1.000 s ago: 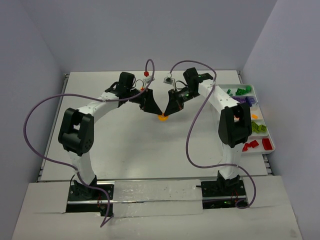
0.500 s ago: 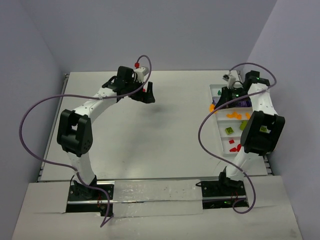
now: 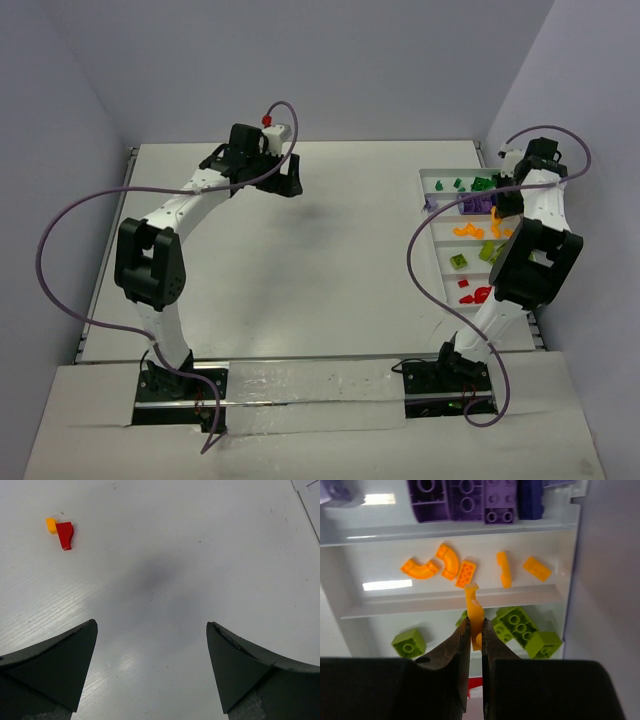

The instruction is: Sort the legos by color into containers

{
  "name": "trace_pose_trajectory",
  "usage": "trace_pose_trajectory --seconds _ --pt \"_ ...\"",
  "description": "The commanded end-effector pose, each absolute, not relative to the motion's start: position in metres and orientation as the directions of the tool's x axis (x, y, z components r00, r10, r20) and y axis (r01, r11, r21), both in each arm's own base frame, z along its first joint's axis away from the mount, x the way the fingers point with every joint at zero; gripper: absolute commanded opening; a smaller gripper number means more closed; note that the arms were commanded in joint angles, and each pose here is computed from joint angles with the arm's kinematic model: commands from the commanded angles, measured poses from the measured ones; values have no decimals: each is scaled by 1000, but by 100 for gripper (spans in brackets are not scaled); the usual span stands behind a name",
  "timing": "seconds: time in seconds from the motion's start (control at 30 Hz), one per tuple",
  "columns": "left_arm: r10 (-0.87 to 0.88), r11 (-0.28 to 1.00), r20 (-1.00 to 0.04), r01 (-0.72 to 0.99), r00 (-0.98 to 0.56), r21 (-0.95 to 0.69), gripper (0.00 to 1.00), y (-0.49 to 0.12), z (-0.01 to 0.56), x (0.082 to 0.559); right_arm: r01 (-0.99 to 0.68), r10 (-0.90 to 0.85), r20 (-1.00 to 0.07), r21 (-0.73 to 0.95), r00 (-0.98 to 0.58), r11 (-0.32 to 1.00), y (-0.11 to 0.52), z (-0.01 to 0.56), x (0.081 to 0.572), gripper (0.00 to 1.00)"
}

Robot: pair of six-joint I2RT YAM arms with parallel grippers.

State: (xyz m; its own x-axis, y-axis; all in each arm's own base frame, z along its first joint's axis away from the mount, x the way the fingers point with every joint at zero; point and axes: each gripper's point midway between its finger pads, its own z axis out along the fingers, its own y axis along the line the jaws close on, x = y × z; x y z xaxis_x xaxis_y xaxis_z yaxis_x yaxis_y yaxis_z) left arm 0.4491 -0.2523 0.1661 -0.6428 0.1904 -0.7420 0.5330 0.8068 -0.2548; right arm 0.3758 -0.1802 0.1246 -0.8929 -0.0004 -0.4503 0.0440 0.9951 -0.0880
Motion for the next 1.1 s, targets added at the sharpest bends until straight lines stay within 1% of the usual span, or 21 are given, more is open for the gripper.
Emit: trace_pose_trajectory --seconds 0.0,0.33,0.57,0.8,0.87,0.97,1.03,1.07 --pt "205 800 -765 555 -611 -228 99 -251 182 452 158 11 -522 -238 -853 958 -216 146 394 0" --pt "210 813 -741 535 -638 -231 99 -246 183 460 235 25 -509 -351 -860 906 -244 130 395 0" --pt "195 804 -718 528 -668 -273 99 -249 182 463 213 6 -491 -366 -871 906 -249 106 402 0" --pt "187 806 -713 520 -676 -282 99 -249 180 463 186 -13 -461 -383 -887 905 -255 88 409 0" --pt "186 808 -711 518 -678 -282 99 -248 178 464 174 -18 -447 -385 -894 906 -255 81 410 4" --pt "180 815 -704 505 -687 -284 99 -246 174 465 156 -33 -427 -401 -904 903 -256 76 412 13" --pt "173 819 -702 497 -691 -287 99 -244 173 467 145 -39 -411 -407 -911 902 -255 72 410 20" --pt "163 827 -701 483 -695 -286 99 -241 172 470 140 -42 -403 -410 -914 901 -254 70 409 29"
